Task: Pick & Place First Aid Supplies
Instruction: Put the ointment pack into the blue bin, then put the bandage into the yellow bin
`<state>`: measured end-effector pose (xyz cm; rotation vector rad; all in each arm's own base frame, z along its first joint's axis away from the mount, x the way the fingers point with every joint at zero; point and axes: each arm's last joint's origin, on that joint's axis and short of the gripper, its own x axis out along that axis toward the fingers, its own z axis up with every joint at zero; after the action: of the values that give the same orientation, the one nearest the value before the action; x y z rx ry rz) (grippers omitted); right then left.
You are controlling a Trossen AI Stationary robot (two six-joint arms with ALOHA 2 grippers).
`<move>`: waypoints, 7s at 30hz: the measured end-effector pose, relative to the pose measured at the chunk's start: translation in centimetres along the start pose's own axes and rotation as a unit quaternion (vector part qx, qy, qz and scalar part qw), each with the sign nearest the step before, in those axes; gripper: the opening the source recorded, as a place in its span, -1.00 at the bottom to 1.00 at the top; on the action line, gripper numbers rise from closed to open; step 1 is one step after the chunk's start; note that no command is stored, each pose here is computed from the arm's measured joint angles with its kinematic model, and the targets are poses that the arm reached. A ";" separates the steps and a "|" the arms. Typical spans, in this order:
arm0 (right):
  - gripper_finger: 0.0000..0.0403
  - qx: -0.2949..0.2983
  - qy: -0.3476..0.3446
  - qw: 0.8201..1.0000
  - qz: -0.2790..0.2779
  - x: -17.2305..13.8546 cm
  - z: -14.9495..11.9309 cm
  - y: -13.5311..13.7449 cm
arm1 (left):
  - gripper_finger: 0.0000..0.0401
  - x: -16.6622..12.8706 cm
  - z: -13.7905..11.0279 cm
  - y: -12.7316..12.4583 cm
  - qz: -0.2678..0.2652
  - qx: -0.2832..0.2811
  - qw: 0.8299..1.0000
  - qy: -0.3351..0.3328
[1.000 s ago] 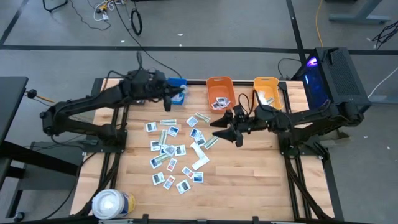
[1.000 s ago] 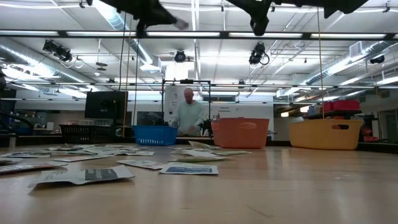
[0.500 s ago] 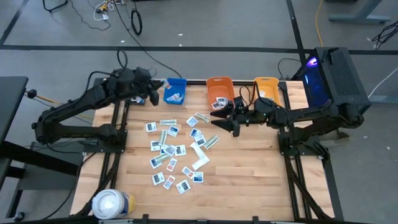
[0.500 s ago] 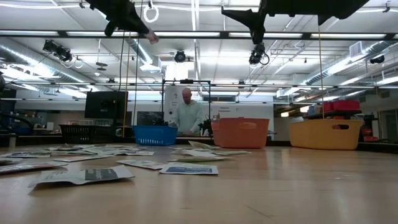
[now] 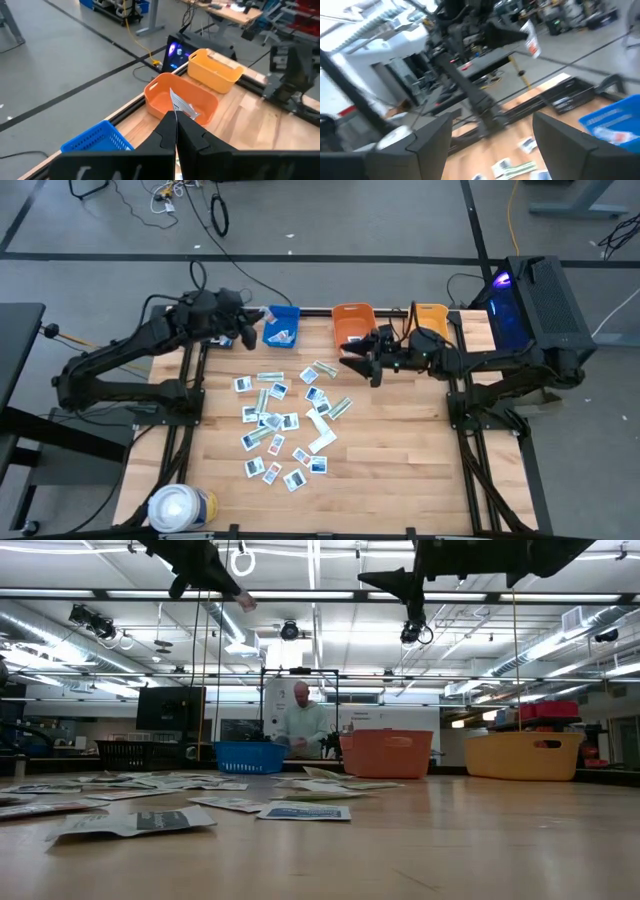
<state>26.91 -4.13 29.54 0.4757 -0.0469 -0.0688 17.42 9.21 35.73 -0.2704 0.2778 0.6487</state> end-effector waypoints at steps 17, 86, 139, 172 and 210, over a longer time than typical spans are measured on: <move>-0.40 -0.025 -0.029 0.998 -0.058 -0.4 1.4 -2.6 | -0.99 7.3 -2.7 1.5 0.101 -0.019 0.990 0.093; -0.89 -0.103 0.115 0.988 -0.017 -0.7 -0.6 -3.6 | -0.09 12.8 -3.9 2.6 -0.022 -0.062 0.991 0.115; 0.37 -0.374 0.406 0.819 0.154 3.1 -14.9 -8.4 | -0.11 2.9 -1.1 -5.7 -0.191 -0.048 0.980 0.023; -0.07 -0.333 0.440 0.819 0.156 3.0 -16.8 -10.5 | -0.11 2.3 -0.8 -5.4 -0.176 -0.064 0.982 0.012; -0.66 -0.347 0.450 0.812 0.132 4.5 -15.5 -10.5 | -0.11 2.1 -0.7 -5.4 -0.178 -0.065 0.982 0.008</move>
<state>31.74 -6.67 11.08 -0.2772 0.8291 0.4118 22.26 6.03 35.28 -0.4382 0.1952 0.3112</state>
